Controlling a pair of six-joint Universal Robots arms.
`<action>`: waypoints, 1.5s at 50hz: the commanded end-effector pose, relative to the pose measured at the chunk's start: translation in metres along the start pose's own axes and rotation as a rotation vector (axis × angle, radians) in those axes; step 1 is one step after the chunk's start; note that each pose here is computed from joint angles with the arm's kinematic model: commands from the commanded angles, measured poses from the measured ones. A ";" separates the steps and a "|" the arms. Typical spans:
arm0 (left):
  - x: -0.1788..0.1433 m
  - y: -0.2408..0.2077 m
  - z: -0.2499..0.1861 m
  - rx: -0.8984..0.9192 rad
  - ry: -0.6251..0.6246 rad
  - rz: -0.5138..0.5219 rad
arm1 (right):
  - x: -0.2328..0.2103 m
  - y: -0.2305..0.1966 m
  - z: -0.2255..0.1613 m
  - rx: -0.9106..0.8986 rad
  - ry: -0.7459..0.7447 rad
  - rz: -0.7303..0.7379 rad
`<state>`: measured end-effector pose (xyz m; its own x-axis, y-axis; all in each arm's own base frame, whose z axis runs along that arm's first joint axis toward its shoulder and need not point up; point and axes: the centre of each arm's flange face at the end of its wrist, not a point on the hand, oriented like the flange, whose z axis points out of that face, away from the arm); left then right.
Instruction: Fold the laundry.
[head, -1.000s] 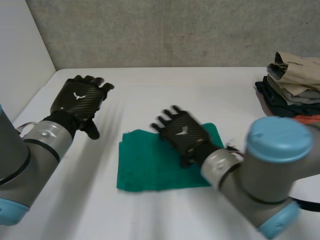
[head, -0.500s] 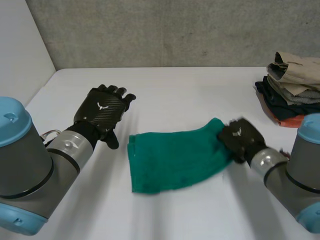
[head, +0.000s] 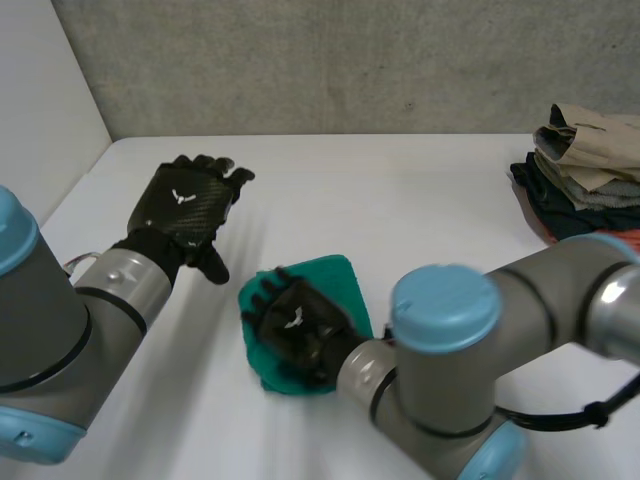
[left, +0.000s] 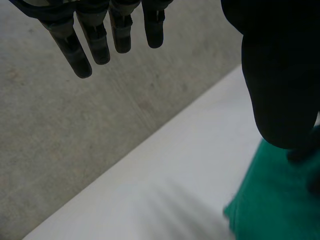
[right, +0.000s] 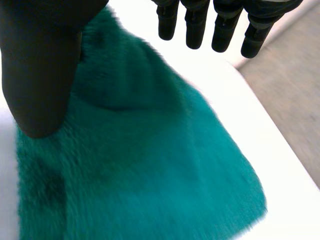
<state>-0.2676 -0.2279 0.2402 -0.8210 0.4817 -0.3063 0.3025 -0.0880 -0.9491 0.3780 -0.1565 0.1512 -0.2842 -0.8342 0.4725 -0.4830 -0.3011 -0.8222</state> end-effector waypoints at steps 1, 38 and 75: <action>-0.002 -0.020 0.006 0.056 -0.035 -0.147 | 0.078 -0.006 -0.037 0.049 0.212 0.421; 0.074 0.058 -0.002 -0.315 -0.024 -0.022 | 0.082 0.050 -0.004 -0.217 0.193 0.444; 0.063 -0.057 0.028 0.011 0.547 -0.090 | -0.002 0.057 0.005 0.007 0.235 0.157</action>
<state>-0.3491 -0.2177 0.2756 -0.4684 0.8711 -0.1474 0.2316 -0.0399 -0.9720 0.3504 -0.1689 0.1023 -0.5446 -0.7528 0.3696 -0.4148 -0.1412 -0.8989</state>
